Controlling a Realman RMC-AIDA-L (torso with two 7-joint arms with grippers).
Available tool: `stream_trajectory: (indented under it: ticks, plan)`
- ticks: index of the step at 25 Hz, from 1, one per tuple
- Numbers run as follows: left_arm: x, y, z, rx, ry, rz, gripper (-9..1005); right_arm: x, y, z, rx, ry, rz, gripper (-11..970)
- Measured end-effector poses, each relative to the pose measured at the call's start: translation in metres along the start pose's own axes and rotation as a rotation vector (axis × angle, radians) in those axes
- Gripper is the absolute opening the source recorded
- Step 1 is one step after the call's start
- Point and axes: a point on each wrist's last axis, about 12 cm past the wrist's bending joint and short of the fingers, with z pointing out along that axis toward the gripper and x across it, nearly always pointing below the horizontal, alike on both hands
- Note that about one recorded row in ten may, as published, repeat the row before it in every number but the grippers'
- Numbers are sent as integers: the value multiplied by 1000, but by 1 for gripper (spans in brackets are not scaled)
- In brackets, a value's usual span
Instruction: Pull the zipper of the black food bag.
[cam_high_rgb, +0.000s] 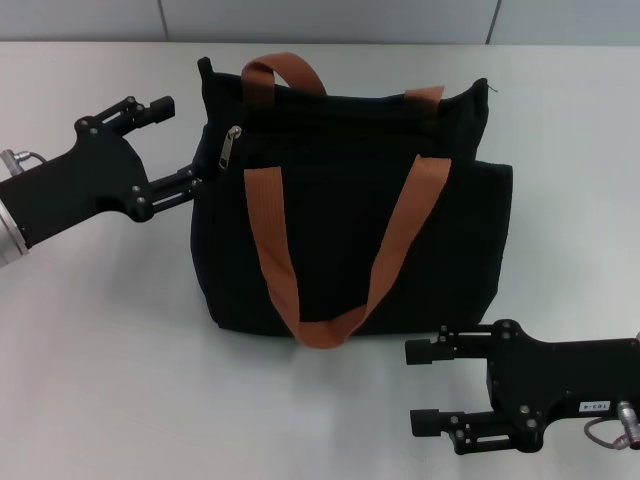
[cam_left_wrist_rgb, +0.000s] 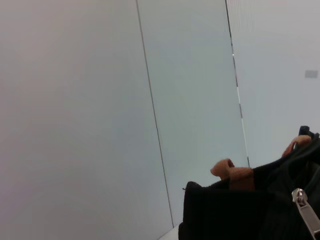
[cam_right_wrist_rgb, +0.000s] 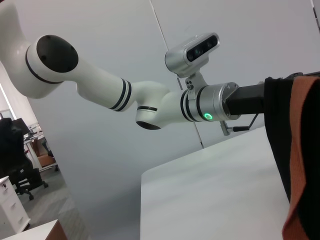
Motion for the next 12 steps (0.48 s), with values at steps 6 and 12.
stream_trajectory:
  ticks: [6,12]
  plan:
    - [1,-2,3,6,3,49,770,-1,0,0,-2,-2,4,711]
    - [0,-6,3,18,-15,68,649,-12,1,6,-68,-34,33,712]
